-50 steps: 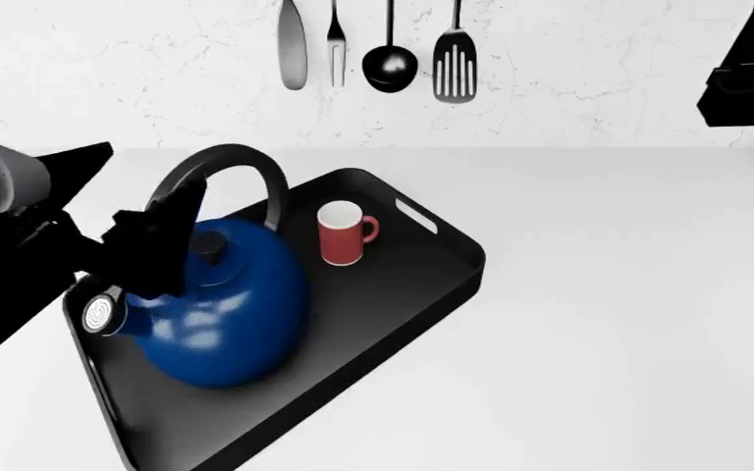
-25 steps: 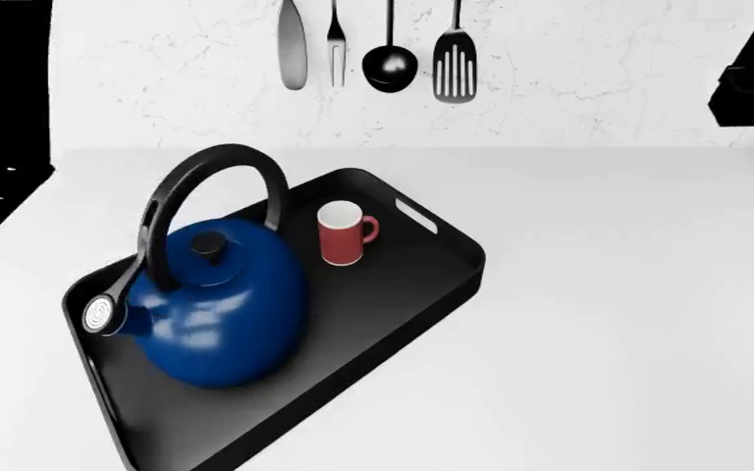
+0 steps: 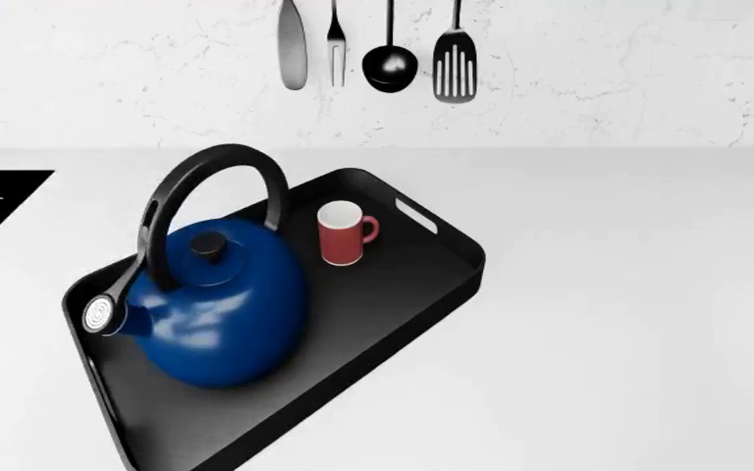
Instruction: Pick the kettle from the counter and place it on the tray. Then pick the mug from the cabinet and place it on the tray. Then close the cabinet doors.
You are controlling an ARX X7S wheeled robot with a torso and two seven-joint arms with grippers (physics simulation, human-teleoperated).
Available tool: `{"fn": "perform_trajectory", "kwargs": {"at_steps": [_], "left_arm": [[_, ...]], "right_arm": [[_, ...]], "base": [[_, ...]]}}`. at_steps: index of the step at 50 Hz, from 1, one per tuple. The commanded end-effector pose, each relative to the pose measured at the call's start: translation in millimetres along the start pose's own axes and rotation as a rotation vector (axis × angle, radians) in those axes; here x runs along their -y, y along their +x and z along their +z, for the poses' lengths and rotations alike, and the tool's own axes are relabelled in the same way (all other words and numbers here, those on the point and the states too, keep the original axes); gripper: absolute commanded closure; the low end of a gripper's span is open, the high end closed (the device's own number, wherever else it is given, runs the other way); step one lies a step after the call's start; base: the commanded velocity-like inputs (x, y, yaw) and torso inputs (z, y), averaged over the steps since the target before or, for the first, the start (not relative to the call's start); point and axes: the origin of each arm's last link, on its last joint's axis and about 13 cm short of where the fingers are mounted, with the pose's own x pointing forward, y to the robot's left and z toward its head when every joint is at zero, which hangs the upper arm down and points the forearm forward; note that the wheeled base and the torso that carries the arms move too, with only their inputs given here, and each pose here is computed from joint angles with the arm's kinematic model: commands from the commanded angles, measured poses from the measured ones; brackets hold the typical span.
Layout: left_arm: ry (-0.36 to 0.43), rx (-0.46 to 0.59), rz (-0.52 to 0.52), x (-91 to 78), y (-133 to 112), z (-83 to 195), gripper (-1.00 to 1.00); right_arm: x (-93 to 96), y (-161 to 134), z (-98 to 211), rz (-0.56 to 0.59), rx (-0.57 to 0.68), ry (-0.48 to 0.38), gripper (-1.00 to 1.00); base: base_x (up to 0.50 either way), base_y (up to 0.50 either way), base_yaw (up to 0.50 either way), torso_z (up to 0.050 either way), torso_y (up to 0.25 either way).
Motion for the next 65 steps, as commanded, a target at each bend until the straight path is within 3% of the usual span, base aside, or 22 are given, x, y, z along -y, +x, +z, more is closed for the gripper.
{"fn": "perform_trajectory", "kwargs": {"at_steps": [1,20,65], "left_arm": [[0.032,0.077,0.073,-2.1,-13,8,-1.00],[0.041,0.079,0.088,0.7,-20,1,-1.00],[0.040,0.050,0.099,-1.4,-22,-3,-1.00]], "right_arm": [[-2.7,-15,9,0.001,0.049,-0.003,-1.00],[-3.2,-17,0,-0.023,0.052,-0.028,-1.00],[-3.5,-16,-2,-0.025,0.045,-0.033,-1.00]], "base": [[0.00,0.00,0.00,0.000,0.000],[0.00,0.04,0.00,0.000,0.000],[0.00,0.50,0.00,0.000,0.000]]}}
